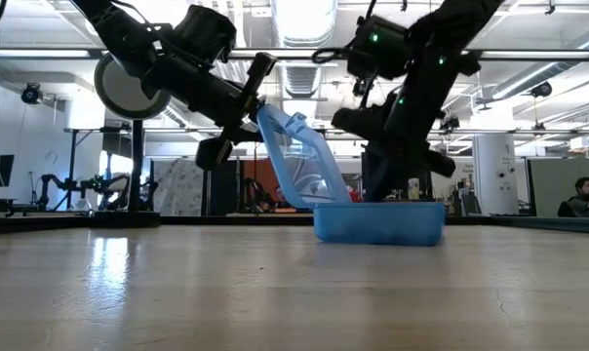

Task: Pick & place school supplies into a supply box
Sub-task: Close the supply box

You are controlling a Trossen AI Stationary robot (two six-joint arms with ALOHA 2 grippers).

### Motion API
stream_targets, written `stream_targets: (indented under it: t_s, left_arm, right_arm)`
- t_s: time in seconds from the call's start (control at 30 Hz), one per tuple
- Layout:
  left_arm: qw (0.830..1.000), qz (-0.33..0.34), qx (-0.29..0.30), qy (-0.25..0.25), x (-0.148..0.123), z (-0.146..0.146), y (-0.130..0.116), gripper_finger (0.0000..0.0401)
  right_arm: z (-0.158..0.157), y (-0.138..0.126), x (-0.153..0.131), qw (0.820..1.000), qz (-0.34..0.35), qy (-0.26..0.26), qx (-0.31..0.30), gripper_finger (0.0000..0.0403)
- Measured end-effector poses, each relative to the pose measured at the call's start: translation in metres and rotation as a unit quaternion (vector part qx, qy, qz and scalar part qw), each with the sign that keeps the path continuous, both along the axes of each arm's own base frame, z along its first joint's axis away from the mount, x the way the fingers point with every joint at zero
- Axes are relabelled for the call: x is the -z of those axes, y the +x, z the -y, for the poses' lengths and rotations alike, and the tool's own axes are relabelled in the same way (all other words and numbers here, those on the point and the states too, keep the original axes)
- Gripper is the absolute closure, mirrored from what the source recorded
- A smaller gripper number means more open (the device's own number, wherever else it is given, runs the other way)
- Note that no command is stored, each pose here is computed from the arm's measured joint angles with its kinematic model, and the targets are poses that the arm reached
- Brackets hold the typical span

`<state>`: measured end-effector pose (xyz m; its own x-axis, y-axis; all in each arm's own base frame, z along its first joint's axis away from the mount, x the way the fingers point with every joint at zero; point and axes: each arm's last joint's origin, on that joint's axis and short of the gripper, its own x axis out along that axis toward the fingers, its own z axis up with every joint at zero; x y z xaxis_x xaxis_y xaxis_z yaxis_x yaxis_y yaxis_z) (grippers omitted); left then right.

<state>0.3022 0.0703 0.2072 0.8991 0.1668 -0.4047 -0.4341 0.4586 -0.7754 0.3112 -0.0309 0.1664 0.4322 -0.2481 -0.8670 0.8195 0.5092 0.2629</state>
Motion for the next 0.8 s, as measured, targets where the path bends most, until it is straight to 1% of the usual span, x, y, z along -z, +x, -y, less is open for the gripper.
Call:
stream_targets:
  t_s: [0.13,0.23,0.3,0.4,0.47,0.6,0.7,0.8]
  left_arm:
    - [1.000,0.001,0.000,0.000,0.000,0.000,0.000,0.0401]
    - [1.000,0.000,-0.001,0.001,0.000,0.000,0.000,0.0401]
    - [1.000,0.000,-0.001,0.001,0.000,0.000,0.000,0.0401]
    - [1.000,-0.001,-0.001,0.001,0.001,0.000,0.000,0.0401]
    - [1.000,-0.001,-0.001,0.001,0.001,0.000,0.000,0.0401]
    - [1.000,-0.001,-0.001,0.001,0.001,0.000,0.000,0.0401]
    - [1.000,-0.001,-0.002,0.001,0.001,0.000,0.000,0.0401]
    - [1.000,-0.001,-0.002,0.001,0.001,0.000,-0.001,0.0401]
  right_arm:
    - [-0.006,-0.002,-0.023,0.998,-0.005,-0.055,-0.015,0.0390]
    - [-0.010,-0.012,-0.041,0.995,-0.027,-0.088,-0.031,0.0390]
    - [-0.016,-0.025,-0.052,0.992,-0.055,-0.103,-0.043,0.0390]
    - [-0.027,-0.051,-0.060,0.986,-0.112,-0.101,-0.065,0.0390]
    - [-0.036,-0.070,-0.059,0.981,-0.154,-0.096,-0.073,0.0390]
    - [-0.054,-0.093,-0.053,0.980,-0.155,-0.086,-0.089,0.0390]
    - [-0.056,-0.099,-0.031,0.980,-0.170,-0.065,-0.084,0.0390]
    - [-0.058,-0.094,-0.011,0.981,-0.158,-0.053,-0.097,0.0390]
